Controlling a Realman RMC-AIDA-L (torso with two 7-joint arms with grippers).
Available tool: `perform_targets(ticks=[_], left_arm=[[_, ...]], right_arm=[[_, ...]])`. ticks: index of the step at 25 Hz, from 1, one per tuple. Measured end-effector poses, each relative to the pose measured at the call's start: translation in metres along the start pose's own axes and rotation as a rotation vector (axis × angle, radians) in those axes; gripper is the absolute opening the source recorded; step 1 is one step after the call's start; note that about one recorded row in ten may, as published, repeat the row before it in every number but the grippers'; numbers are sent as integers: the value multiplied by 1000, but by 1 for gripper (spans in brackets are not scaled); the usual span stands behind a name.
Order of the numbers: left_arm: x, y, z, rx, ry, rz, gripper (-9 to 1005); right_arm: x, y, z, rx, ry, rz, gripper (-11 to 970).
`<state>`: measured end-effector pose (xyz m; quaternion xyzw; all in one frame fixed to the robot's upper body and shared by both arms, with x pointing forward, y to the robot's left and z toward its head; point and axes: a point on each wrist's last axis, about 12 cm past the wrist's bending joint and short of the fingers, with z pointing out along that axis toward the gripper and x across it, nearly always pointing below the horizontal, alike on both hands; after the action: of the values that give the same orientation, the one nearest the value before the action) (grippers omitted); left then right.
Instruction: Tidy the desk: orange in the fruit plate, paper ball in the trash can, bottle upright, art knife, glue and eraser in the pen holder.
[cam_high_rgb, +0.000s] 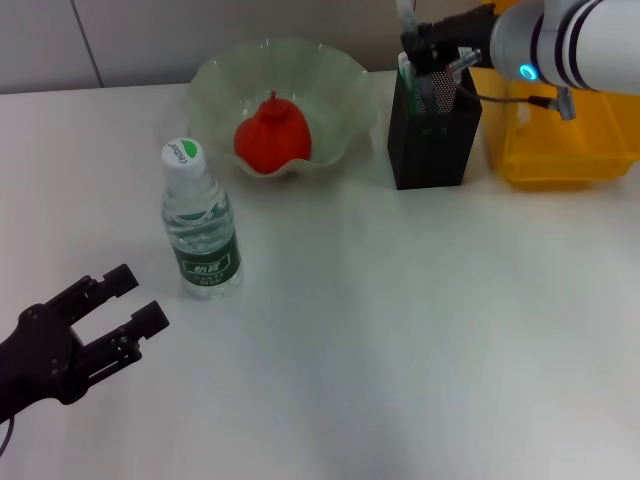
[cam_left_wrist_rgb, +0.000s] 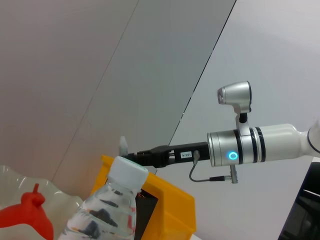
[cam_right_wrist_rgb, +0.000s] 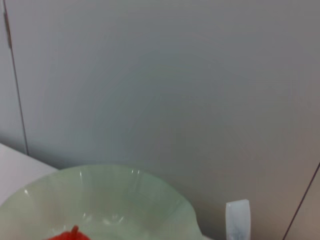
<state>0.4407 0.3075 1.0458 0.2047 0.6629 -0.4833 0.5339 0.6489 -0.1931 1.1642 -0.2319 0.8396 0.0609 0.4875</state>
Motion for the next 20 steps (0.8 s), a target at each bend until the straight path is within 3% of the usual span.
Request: perform_targets(ticks=[8,20], left_arm=[[-1,1,0,-4,-4,3,788],[-7,0,-1,18,-32,15,788]], right_arm=[[5,1,-2,-25,64,-9,206],[-10,-2,-11,-40,75,-13,275]])
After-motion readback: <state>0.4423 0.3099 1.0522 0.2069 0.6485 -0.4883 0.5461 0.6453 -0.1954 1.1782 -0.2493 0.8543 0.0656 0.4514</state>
